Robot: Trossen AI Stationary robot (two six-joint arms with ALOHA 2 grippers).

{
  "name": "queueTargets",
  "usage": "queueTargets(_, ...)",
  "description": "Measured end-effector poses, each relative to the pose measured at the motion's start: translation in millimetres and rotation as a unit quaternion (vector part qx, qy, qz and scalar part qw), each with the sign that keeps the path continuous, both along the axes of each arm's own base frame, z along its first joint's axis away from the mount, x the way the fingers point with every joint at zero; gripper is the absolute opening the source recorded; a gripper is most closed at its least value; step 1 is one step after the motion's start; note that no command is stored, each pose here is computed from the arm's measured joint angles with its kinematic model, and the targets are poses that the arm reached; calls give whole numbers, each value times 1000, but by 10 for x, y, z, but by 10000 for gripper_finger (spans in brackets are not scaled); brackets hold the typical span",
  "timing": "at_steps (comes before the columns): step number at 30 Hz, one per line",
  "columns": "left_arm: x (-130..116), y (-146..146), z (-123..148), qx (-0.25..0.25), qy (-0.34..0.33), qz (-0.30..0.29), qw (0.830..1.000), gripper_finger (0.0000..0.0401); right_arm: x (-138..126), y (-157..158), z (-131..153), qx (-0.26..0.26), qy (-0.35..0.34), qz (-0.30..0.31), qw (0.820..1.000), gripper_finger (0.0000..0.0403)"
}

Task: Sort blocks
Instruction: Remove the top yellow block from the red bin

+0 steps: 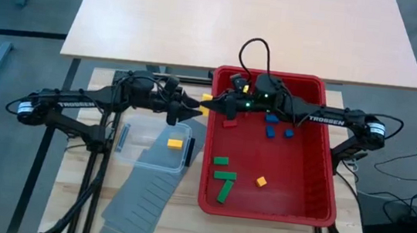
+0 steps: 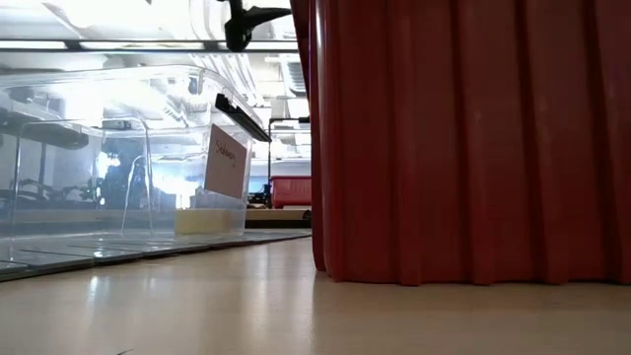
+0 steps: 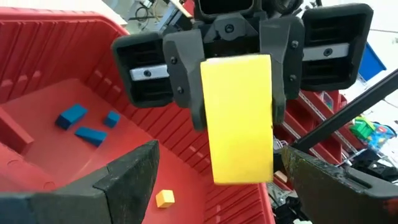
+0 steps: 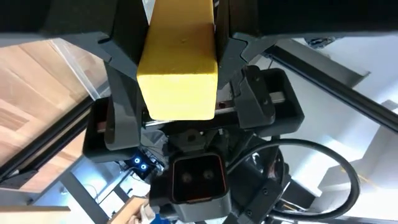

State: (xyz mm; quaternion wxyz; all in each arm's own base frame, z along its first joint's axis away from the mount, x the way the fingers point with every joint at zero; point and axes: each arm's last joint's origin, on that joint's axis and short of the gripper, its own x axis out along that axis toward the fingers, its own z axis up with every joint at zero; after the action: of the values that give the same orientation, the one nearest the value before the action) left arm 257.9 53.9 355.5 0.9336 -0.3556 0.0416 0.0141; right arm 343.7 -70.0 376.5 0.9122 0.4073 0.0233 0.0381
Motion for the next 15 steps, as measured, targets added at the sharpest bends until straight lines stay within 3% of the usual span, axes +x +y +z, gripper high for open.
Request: queueTargets(15, 64, 9, 6, 14, -22, -10, 1000, 313, 0, 0, 6, 0, -3, 0, 1000, 111)
